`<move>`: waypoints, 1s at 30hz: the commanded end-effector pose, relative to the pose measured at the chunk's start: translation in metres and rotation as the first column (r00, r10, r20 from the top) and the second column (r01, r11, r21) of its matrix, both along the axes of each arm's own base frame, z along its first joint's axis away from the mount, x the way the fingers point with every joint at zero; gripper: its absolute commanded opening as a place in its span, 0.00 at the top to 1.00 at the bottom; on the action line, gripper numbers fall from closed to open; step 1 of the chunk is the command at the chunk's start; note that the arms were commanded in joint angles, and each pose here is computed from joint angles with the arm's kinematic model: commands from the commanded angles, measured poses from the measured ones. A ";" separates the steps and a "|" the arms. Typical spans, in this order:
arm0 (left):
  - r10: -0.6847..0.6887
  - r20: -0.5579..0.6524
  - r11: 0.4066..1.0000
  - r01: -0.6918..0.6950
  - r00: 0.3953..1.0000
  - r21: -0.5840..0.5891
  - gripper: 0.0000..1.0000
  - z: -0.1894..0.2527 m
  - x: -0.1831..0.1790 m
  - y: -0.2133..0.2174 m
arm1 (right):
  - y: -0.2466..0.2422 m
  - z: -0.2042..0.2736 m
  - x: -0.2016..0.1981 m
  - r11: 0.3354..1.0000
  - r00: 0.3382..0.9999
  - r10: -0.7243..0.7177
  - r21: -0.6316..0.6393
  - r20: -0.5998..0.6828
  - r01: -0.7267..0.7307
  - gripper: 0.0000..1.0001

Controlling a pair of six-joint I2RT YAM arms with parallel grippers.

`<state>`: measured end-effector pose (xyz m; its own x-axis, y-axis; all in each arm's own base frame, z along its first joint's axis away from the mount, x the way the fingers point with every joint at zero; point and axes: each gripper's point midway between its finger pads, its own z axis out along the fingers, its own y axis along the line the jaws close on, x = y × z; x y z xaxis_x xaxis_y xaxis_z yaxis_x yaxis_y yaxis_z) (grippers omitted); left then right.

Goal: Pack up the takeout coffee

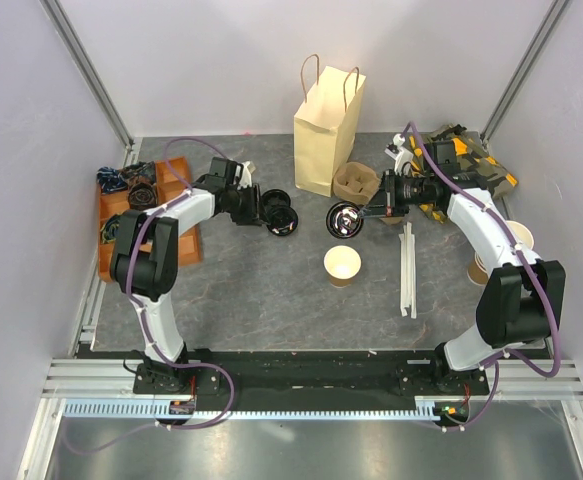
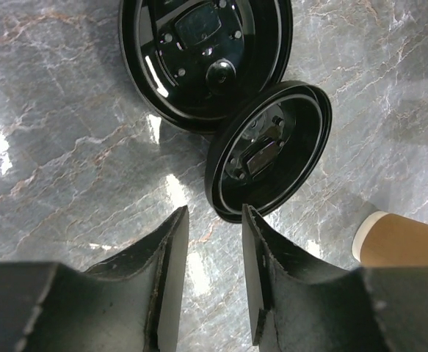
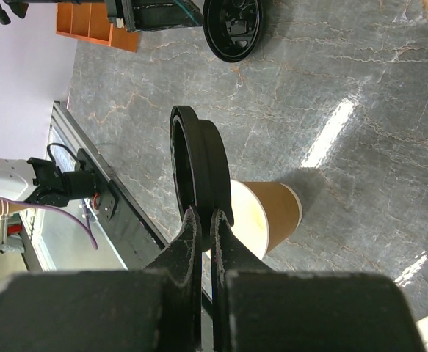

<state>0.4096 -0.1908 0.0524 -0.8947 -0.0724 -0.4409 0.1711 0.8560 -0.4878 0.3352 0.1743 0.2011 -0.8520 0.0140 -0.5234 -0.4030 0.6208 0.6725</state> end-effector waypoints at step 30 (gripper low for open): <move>0.070 0.078 0.998 -0.070 0.995 0.007 0.98 0.047 0.056 0.000 | -0.002 0.016 0.007 1.000 0.998 0.017 0.010 0.054 -0.018 1.00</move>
